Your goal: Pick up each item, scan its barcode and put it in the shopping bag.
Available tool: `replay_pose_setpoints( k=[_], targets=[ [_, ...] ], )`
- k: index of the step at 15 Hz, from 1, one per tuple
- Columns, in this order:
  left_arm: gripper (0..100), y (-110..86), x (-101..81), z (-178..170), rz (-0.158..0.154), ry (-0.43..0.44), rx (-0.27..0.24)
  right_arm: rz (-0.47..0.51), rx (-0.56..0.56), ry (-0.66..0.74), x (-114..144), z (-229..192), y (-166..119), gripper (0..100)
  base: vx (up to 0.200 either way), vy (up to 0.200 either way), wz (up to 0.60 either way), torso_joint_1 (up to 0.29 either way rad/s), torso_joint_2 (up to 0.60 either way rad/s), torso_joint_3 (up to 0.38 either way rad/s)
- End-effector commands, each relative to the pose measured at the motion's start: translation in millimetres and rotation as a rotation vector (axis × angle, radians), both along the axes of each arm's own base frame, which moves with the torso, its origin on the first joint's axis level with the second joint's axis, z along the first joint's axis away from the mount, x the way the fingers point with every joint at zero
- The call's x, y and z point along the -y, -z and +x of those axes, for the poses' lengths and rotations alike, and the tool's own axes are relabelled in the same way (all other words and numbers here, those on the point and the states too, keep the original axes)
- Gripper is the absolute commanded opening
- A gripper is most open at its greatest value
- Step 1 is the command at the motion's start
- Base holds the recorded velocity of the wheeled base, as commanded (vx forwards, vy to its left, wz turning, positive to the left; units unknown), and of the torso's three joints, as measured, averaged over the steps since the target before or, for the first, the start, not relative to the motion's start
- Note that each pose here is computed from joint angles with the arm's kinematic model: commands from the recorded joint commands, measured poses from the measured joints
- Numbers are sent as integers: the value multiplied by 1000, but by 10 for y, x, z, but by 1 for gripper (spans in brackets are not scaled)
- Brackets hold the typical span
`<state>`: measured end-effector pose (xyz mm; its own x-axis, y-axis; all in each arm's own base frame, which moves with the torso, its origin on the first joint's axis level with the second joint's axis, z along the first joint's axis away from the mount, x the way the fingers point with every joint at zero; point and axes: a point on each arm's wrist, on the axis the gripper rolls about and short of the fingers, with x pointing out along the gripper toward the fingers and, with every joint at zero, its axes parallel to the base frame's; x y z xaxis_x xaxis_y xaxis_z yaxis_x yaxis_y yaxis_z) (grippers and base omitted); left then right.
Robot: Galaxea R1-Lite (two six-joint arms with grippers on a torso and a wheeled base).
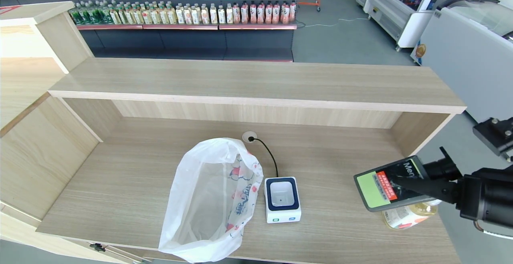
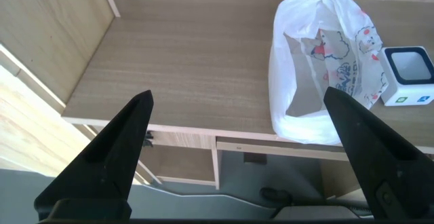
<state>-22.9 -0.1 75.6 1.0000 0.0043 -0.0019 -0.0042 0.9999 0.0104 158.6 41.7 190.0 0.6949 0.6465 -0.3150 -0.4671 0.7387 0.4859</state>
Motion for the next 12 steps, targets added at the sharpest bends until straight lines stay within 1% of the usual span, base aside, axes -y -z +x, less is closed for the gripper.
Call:
replay_pose_setpoints(
  k=[1,8,10,12],
  targets=[
    [100,0,0,0,0,0,0,-13,-79,-1,-28,137,136,0,0,0,0,0,0,0],
    [100,0,0,0,2,0,0,-39,-148,-33,-131,342,332,0,0,0,0,0,0,0],
    [100,0,0,0,2,0,0,-70,-146,-45,-148,417,410,0,0,0,0,0,0,0],
    [100,0,0,0,2,0,0,-75,-147,-47,-155,449,439,0,0,0,0,0,0,0]
  ],
)
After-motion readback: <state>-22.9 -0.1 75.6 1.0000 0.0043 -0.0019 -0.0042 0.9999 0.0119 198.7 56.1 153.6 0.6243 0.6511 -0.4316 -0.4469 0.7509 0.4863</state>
